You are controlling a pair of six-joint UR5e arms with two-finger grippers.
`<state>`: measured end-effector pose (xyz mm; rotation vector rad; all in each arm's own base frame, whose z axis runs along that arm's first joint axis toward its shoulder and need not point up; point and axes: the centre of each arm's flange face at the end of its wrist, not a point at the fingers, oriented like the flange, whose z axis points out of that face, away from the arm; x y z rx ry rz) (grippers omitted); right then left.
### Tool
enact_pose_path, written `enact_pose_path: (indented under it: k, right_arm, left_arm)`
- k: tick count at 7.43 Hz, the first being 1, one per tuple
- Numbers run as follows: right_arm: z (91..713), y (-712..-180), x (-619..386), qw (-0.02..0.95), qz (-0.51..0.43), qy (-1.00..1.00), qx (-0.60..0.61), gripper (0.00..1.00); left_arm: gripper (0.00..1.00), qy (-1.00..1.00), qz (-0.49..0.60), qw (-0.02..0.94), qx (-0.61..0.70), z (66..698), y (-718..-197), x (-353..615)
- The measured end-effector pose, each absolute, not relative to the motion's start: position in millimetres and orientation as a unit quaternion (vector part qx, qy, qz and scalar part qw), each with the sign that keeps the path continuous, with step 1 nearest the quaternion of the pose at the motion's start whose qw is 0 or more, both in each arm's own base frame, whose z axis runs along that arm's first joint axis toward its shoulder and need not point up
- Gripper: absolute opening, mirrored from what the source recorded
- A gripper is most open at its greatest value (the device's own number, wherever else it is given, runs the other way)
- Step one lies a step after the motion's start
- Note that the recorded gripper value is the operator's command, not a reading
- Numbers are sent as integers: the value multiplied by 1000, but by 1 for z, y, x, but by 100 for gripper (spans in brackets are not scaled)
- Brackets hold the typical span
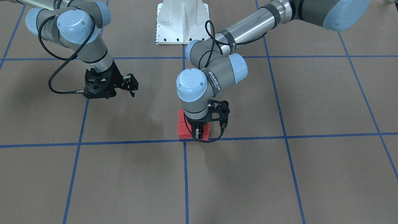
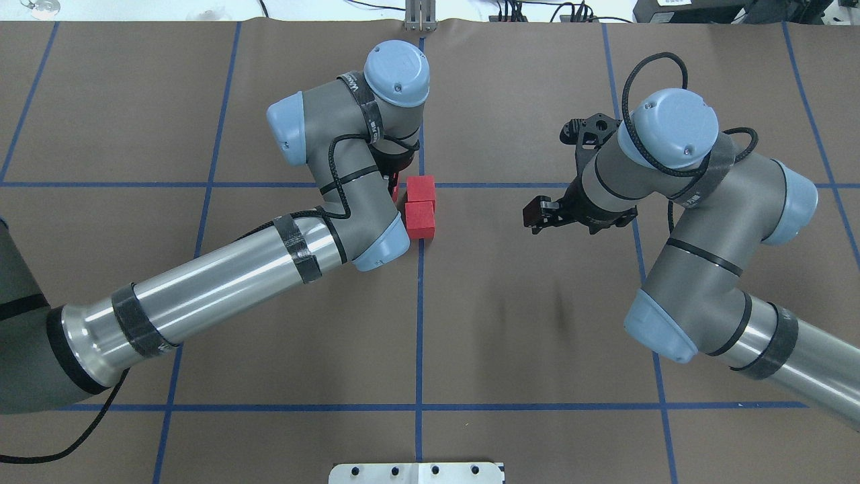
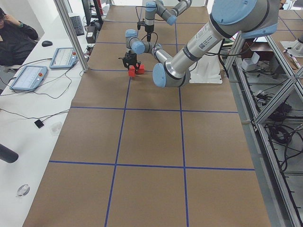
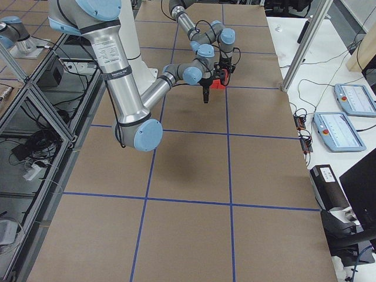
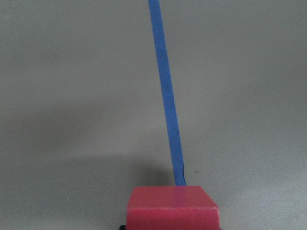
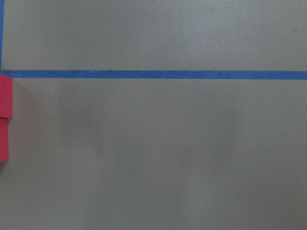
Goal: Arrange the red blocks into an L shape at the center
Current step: 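Lower the cube beside the row's end and open the left gripper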
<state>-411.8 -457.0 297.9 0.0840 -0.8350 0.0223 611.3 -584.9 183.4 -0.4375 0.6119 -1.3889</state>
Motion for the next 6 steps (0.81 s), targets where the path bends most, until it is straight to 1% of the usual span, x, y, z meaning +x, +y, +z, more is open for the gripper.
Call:
enact_pose_path:
  k: [4,6]
  right_arm:
    - [293,-457,-411,911,10,-409,43,99]
    - [292,-457,-411,911,10,-409,44,99]
  left_arm:
    - [37,274,-620,708,-199,183,-577,619]
    - [42,274,-619,708,-199,182,-576,620]
